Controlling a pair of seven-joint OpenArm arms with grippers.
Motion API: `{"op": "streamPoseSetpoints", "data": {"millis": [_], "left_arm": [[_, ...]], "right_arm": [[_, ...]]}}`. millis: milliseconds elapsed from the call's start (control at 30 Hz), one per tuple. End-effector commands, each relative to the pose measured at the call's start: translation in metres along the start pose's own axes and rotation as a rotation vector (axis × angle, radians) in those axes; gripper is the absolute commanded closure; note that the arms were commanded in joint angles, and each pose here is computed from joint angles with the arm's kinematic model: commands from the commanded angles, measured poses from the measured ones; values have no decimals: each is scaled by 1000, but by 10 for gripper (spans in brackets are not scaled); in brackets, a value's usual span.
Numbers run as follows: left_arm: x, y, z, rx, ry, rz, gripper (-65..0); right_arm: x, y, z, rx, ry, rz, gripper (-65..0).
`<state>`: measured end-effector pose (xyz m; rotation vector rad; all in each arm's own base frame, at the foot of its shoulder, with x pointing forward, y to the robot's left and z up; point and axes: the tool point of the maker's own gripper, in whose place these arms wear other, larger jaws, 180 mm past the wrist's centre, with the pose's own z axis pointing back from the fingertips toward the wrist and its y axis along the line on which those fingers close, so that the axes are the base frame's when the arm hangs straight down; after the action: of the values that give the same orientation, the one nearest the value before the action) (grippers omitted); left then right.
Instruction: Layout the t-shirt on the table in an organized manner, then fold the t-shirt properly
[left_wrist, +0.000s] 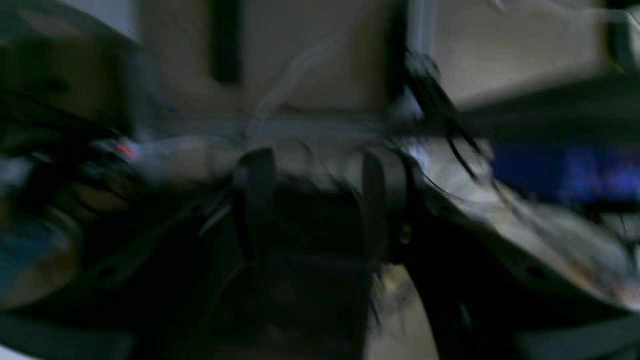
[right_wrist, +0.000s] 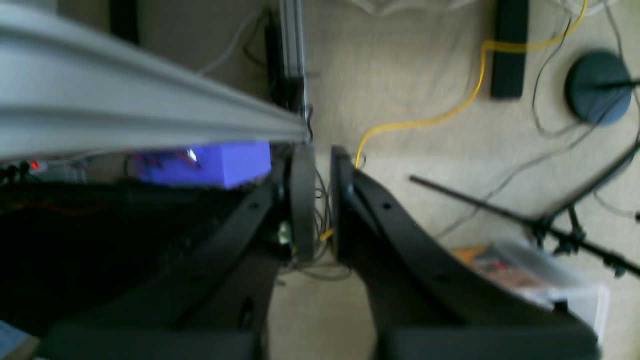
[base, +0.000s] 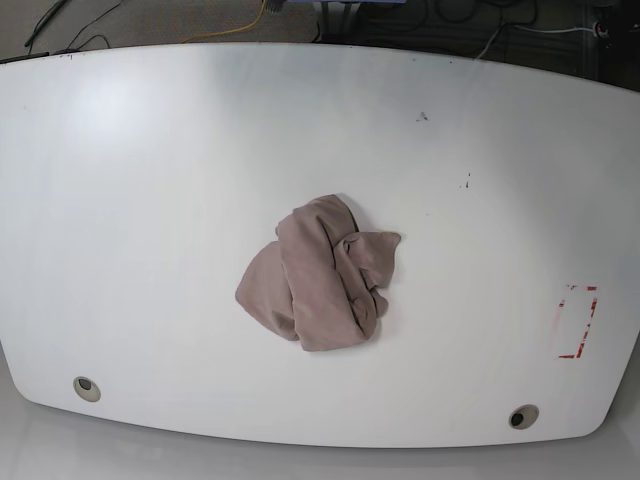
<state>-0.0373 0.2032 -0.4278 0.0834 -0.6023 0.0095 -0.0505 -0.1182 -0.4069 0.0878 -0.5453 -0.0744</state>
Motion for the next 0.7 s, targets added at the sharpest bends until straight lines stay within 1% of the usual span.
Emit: {"op": "streamPoseSetpoints", "data": {"millis": [0,167,367,567,667], "left_arm": [[11,-2,7,-8,-31,4,-267],[34,-4,9,-40,-87,-12,-267],[50,2,9,-22,-133,-11,-267],[73,4,-5,-19,-200,-16,-267],[85,12,-10,-11,-230,-39,-267]], "right_arm": [[9,0,6,0,-25,7,-48],[18,1,7,3,-49,9,-48],[25,2,6,4,-70,10,-48],[47,3,-5,10,-146,14,-48],[61,2,-10,8,-185,17,-48]]}}
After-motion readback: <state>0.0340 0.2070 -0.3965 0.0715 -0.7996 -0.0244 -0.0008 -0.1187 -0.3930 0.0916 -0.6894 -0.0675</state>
